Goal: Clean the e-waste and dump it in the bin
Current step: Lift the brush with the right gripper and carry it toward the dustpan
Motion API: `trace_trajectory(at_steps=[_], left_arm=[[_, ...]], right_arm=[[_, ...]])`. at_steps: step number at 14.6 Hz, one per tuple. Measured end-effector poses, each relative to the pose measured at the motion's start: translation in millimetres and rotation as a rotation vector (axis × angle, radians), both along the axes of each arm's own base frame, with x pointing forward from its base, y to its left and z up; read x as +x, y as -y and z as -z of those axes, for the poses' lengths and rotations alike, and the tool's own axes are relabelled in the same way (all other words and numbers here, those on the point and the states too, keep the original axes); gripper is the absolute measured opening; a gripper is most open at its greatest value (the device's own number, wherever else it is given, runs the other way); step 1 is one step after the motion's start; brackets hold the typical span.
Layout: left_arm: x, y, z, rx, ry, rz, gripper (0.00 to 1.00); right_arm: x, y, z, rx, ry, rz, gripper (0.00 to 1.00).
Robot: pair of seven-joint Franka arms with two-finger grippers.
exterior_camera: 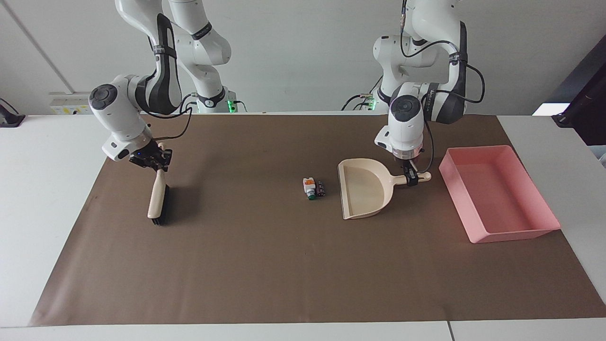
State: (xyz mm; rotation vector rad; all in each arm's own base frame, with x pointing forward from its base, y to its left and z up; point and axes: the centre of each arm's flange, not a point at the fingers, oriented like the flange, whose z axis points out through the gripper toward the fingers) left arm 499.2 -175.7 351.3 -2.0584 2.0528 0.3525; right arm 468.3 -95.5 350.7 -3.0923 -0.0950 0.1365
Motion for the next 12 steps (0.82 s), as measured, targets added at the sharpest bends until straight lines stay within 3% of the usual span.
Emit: trace_trajectory(at_steps=[5, 6, 7, 8, 10, 11, 12], left_arm=[[1, 1, 4, -0.001, -0.001, 0.0, 0.68], [1, 1, 4, -0.001, -0.002, 0.0, 0.6], [0, 1, 5, 0.0, -0.002, 0.0, 0.6], [0, 1, 5, 0.0, -0.002, 0.001, 0.52], [0, 1, 5, 0.0, -0.002, 0.001, 0.48], [0, 1, 5, 0.001, -0.002, 0.001, 0.33], [0, 1, 5, 0.001, -0.002, 0.002, 0.31]], right_arm=[[34.7, -86, -77, -0.008, -0.029, 0.058, 0.26], [34.2, -111, -81, -0.015, -0.035, 0.063, 0.26], [31.5, -136, -81, -0.022, -0.047, 0.059, 0.26], [28.1, -161, -80, -0.029, -0.053, 0.055, 0.26], [17.8, -211, -78, -0.046, -0.058, 0.066, 0.26], [11.2, -235, -78, -0.056, -0.06, 0.082, 0.26], [3.4, -257, -76, -0.067, -0.062, 0.102, 0.26]])
